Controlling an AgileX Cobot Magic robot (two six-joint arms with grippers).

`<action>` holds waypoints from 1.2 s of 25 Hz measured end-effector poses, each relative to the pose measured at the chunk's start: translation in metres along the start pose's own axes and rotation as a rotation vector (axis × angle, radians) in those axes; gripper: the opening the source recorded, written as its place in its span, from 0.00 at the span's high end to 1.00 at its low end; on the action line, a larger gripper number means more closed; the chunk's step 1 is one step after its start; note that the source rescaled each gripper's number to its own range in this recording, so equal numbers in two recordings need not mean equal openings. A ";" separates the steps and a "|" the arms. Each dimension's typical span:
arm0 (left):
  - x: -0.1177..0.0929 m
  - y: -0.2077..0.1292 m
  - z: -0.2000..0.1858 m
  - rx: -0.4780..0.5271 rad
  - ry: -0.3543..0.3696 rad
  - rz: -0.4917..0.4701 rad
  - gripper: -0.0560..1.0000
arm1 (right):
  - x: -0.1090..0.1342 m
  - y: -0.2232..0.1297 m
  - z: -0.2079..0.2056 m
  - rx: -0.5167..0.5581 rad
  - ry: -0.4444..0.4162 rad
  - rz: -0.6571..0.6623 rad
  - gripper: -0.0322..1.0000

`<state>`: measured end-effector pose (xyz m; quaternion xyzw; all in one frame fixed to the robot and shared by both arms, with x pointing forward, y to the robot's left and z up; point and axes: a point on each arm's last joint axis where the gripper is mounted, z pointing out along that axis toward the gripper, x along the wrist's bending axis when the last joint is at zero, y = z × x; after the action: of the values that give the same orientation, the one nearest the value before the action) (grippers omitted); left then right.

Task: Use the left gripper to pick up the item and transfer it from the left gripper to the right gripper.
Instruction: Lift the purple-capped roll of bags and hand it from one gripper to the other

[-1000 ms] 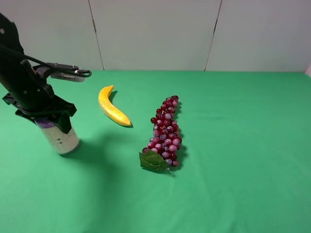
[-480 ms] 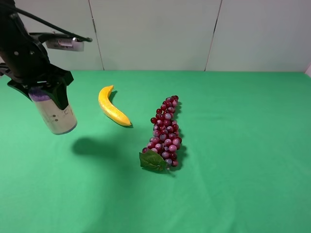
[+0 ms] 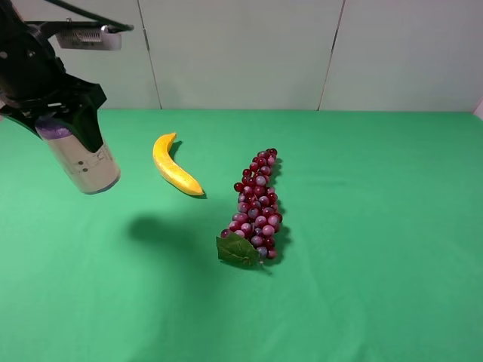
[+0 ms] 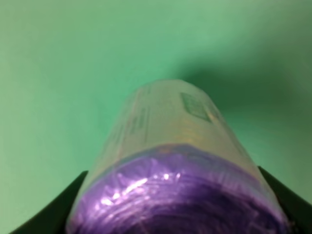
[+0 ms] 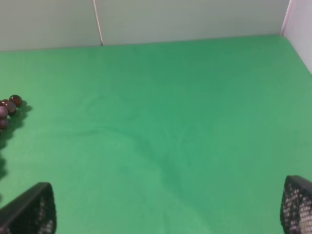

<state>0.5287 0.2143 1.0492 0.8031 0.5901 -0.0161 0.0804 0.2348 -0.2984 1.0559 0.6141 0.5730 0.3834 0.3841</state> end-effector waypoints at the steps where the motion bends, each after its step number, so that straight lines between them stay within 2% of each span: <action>1: -0.002 0.000 -0.002 -0.002 -0.014 -0.003 0.94 | 0.000 0.000 0.000 0.000 0.000 0.000 0.00; 15: -0.025 0.006 -0.009 -0.056 -0.268 -0.023 0.94 | 0.000 0.000 0.000 0.000 0.000 0.000 0.00; 24: -0.037 0.014 -0.014 -0.143 -0.412 -0.056 0.94 | 0.003 0.000 0.000 0.001 0.030 0.023 0.00; 30: -0.047 0.021 -0.020 -0.214 -0.539 -0.083 0.94 | 0.005 0.000 0.000 0.002 0.054 0.039 0.00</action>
<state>0.5328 0.1673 1.0770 0.7319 0.5782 -0.1700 0.3179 0.2348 -0.2936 1.0561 0.6149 0.5716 0.4065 0.3605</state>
